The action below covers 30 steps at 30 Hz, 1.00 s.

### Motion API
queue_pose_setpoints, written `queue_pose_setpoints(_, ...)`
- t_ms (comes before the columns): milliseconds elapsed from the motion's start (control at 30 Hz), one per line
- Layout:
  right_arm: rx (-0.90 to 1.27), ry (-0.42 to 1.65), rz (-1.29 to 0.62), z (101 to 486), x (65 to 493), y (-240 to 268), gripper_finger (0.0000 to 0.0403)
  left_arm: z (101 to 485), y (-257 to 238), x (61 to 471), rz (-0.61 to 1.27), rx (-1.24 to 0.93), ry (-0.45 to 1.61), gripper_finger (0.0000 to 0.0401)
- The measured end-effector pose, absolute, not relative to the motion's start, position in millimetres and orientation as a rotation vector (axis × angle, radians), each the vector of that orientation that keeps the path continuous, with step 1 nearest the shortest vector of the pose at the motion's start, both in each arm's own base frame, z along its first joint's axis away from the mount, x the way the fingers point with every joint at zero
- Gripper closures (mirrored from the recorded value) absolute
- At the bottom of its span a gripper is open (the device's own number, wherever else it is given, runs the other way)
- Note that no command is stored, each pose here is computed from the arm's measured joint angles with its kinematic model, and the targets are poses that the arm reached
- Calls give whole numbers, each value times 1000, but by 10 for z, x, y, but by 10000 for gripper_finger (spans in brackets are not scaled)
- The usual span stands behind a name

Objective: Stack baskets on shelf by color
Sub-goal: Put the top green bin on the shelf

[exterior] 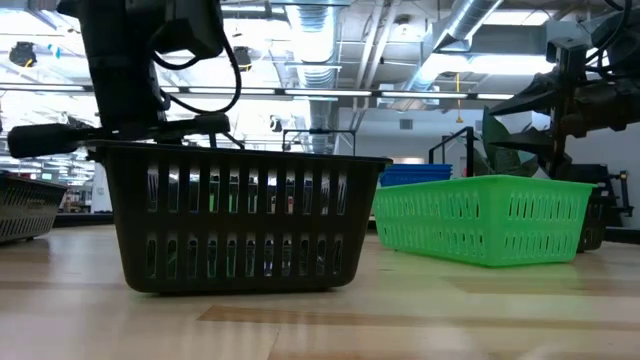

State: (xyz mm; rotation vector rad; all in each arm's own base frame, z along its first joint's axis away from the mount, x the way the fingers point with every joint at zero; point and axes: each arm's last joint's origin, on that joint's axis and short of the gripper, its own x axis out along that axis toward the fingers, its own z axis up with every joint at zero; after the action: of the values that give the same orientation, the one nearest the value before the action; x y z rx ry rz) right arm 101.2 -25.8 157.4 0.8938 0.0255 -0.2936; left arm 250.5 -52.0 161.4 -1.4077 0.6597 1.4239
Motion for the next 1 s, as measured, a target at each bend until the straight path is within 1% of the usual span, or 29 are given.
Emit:
queue_pose_setpoints(33, 894, 26, -293, 1574, 1012, -258, 179, 1612, -503, 2515, 1418, -1404, 661, 379)
queue_pose_setpoints(67, 894, 26, -294, 1574, 1012, -258, 179, 1612, -488, 2526, 1413, -1406, 658, 390)
queue_pose_setpoints(267, 877, 27, -297, 1574, 1012, -260, 179, 1758, -367, 2564, 1371, -1420, 579, 399)
queue_pose_setpoints(400, 867, 28, -297, 1574, 1012, -260, 179, 2035, -235, 2673, 1286, -1419, 522, 401)
queue_pose_setpoints(533, 847, 29, -300, 1574, 1011, -261, 179, 2420, -27, 2841, 1189, -1381, 449, 401)
queue_pose_setpoints(700, 826, 32, -299, 1574, 1011, -261, 179, 2918, 427, 3021, 1091, -1260, 397, 401)
queue_pose_setpoints(800, 840, 27, -307, 1574, 1011, -263, 179, 3144, 783, 3077, 1085, -1181, 373, 401)
queue_pose_setpoints(900, 851, 23, -317, 1573, 1013, -266, 179, 3251, 1164, 3122, 1083, -1097, 412, 401)
queue_pose_setpoints(1000, 860, 24, -327, 1567, 1015, -274, 179, 3210, 1515, 3197, 1058, -1039, 494, 401)
